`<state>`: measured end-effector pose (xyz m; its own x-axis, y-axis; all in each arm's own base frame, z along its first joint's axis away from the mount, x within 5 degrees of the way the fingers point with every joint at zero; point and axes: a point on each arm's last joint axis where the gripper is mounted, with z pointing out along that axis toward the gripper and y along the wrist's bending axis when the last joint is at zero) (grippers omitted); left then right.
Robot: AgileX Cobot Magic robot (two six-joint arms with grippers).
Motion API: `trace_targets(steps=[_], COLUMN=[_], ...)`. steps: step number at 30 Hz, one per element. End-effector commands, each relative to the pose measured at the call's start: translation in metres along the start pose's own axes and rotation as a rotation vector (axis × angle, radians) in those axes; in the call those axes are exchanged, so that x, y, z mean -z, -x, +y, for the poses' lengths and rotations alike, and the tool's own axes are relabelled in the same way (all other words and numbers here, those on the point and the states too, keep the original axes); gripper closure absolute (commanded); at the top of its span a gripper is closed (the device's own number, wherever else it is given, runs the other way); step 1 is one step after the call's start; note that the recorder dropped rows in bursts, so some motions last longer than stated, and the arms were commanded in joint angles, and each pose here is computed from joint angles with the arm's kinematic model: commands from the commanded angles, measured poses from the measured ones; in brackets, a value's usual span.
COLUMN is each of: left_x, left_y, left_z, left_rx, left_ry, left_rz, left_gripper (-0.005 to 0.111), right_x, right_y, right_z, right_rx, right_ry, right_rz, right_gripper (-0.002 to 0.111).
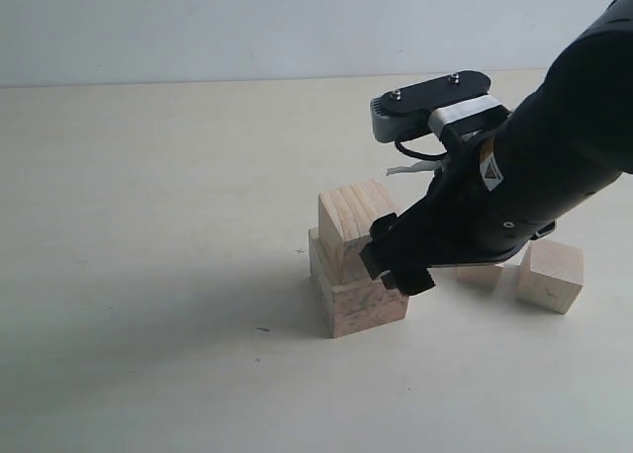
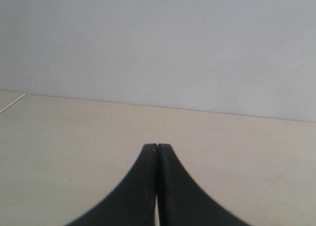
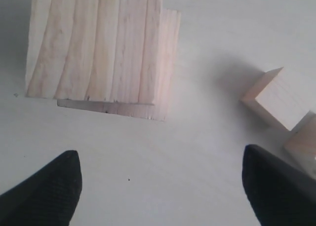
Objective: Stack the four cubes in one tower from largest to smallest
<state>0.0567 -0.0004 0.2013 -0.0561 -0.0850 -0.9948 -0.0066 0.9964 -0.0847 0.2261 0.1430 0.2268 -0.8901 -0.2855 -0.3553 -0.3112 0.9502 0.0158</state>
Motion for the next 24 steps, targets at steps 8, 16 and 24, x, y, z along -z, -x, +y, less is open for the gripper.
trace_targets(steps=[8, 16, 24], left_x=[0.0003, 0.0003, 0.0003], left_y=[-0.0008, -0.0008, -0.0008], left_z=[-0.0004, -0.0004, -0.0004], left_rx=[0.007, 0.007, 0.007], left_ry=[-0.008, -0.008, -0.008], left_rz=[-0.003, -0.003, -0.003], left_gripper=[0.107, 0.107, 0.107], right_x=[-0.0105, -0.0105, -0.0104], right_y=[0.0028, 0.0043, 0.0073], right_z=[0.0023, 0.0021, 0.0030], right_rx=[0.013, 0.023, 0.026], right_ry=[0.007, 0.005, 0.014], right_rz=[-0.007, -0.024, -0.057], right_gripper=[0.025, 0.026, 0.026])
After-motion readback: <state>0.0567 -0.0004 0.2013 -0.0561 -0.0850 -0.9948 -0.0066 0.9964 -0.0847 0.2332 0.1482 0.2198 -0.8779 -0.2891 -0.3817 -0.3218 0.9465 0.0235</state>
